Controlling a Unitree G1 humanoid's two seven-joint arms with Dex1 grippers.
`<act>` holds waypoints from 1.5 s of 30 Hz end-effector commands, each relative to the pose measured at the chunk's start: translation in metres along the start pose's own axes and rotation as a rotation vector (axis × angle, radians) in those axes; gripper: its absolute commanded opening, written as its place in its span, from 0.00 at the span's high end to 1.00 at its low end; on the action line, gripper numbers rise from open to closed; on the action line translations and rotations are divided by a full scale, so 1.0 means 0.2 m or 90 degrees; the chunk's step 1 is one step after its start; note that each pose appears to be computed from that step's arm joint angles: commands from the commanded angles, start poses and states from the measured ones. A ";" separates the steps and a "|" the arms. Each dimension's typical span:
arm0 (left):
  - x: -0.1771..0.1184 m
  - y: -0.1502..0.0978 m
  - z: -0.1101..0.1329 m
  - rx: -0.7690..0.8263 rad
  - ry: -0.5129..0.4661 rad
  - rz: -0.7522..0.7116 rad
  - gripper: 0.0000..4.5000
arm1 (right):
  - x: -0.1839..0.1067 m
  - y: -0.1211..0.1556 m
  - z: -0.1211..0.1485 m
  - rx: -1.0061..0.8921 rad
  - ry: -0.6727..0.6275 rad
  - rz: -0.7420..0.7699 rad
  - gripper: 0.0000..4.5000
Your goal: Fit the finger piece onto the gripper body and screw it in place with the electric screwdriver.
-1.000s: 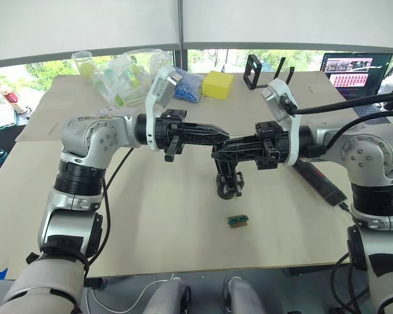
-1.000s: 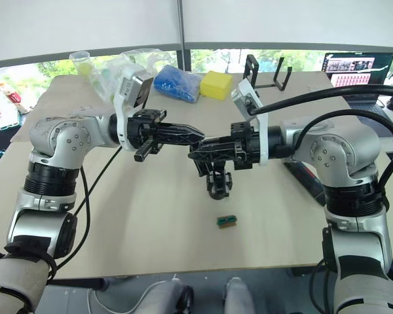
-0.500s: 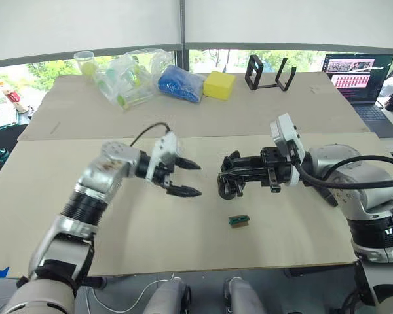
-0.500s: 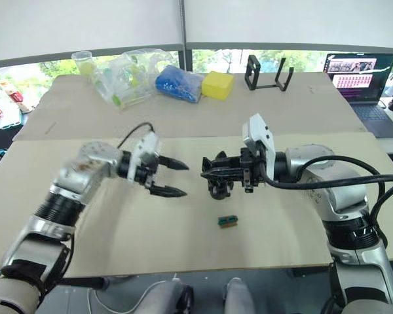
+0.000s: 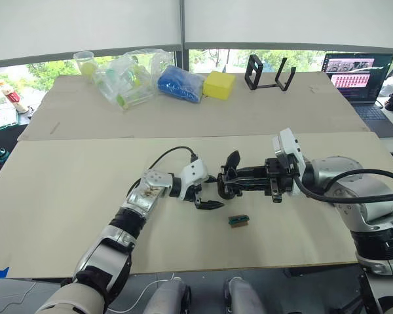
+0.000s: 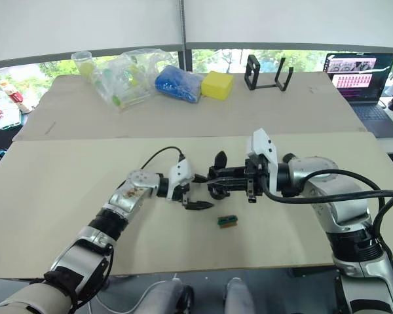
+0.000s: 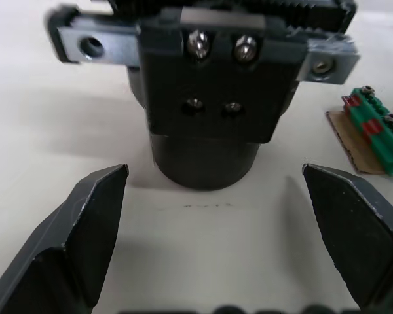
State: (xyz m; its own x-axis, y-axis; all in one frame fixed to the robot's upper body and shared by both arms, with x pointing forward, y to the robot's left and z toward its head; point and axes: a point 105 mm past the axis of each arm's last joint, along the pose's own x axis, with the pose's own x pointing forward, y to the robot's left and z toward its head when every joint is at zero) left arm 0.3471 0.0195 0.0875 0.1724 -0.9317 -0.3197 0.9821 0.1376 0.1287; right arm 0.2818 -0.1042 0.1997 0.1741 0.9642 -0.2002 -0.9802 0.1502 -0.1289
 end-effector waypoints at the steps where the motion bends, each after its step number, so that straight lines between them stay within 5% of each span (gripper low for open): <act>1: 0.03 0.03 0.07 0.015 -0.029 0.010 0.00 | -0.04 0.00 0.05 -0.043 -0.012 -0.018 0.93; 7: 0.07 0.02 0.09 -0.004 -0.054 0.006 0.00 | -0.04 -0.01 0.03 -0.044 -0.021 -0.028 0.93; 12: 0.09 0.06 0.04 0.011 -0.022 0.020 0.50 | -0.03 -0.03 0.02 -0.089 -0.053 -0.012 0.93; 25: -0.06 0.08 0.02 0.061 -0.006 0.000 0.50 | 0.12 -0.06 0.01 -0.098 -0.101 0.040 0.93; 45: -0.08 0.05 -0.02 0.048 0.000 0.001 0.50 | 0.17 -0.16 -0.17 -0.060 -0.020 0.093 0.93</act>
State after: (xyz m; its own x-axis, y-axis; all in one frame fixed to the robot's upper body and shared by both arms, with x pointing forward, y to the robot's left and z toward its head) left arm 0.3565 0.0343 0.0896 0.1833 -0.9328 -0.3103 0.9733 0.1279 0.1906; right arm 0.3189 -0.0781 0.1708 0.0109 0.9886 -0.1504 -0.9791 -0.0199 -0.2023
